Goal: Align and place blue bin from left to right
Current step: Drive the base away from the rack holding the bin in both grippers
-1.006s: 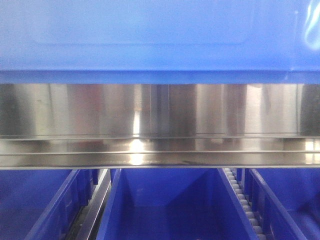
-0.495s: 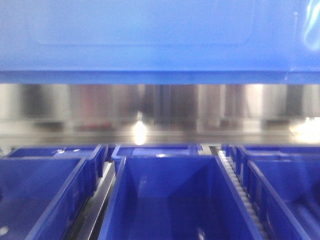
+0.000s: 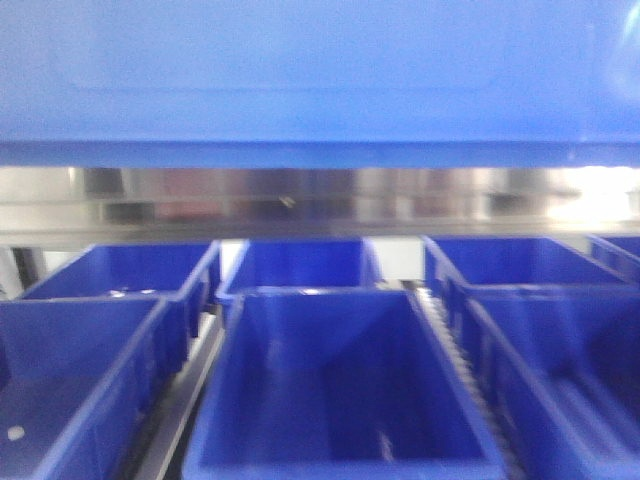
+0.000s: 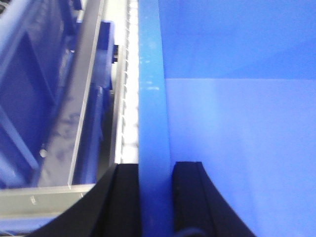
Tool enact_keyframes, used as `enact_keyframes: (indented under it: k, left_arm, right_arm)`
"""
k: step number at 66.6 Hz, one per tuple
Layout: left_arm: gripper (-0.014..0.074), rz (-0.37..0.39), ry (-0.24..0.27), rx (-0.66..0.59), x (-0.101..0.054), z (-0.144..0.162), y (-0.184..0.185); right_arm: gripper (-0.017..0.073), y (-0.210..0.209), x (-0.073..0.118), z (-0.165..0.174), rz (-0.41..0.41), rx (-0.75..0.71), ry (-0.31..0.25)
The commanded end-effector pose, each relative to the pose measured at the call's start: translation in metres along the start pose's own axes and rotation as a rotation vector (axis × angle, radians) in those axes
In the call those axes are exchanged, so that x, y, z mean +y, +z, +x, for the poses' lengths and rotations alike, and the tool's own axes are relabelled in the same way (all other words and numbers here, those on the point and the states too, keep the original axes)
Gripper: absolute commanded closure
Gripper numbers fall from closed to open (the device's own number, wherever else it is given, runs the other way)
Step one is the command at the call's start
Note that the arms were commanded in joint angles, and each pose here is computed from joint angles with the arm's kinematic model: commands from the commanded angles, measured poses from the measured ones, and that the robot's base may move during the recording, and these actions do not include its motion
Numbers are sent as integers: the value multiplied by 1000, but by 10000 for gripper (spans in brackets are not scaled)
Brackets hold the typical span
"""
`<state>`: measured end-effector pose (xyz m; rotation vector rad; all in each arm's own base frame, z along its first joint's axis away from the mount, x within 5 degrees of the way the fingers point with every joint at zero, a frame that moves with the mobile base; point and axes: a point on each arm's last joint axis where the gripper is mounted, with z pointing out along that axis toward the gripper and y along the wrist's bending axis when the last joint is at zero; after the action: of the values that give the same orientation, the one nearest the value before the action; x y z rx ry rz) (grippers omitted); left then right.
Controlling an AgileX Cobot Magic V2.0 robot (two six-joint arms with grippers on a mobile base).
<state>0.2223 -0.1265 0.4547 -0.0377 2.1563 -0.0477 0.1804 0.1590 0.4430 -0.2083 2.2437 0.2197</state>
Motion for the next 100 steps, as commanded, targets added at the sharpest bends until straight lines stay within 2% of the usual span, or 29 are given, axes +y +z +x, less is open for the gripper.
enact_keyframes:
  k: [1,100]
  left_arm:
    - [704,38,17,-95,0,-10,-10]
    - [704,42,26,-125,0,-12,-10]
  right_arm:
    - [637,-10,-2,-10,-25,-104,-30]
    - [637,-10,-2,-10,-25,-104,-30]
